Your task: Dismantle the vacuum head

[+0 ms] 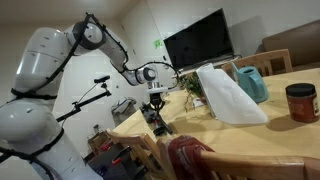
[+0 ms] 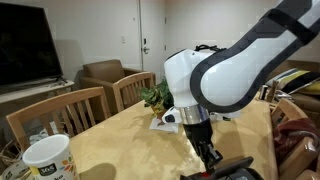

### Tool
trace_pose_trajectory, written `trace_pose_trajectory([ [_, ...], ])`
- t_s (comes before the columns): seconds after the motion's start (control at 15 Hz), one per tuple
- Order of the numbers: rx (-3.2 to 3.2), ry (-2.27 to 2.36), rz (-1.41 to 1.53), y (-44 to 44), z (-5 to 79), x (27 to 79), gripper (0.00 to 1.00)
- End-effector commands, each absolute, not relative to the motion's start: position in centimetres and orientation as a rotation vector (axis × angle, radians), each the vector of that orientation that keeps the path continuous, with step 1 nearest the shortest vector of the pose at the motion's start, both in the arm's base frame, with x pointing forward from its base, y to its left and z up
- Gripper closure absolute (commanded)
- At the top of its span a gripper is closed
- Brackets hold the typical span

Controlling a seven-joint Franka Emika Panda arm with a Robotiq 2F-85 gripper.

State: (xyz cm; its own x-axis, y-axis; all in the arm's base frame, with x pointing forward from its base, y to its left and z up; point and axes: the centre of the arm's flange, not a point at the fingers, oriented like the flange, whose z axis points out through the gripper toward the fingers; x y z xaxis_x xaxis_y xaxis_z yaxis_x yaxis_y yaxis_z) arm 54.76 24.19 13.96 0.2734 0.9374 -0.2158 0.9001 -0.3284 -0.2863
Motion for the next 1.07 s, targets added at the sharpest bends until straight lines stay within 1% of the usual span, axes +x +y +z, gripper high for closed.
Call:
trace_pose_trajectory([
  [0.0,-2.474,-1.708,0.595,22.1,13.1,52.2,1.0],
  [0.6,-2.548,-1.575,0.751,19.0,11.9,49.1,1.0],
  [1.0,-2.531,-1.661,0.729,21.1,12.8,50.1,1.0],
])
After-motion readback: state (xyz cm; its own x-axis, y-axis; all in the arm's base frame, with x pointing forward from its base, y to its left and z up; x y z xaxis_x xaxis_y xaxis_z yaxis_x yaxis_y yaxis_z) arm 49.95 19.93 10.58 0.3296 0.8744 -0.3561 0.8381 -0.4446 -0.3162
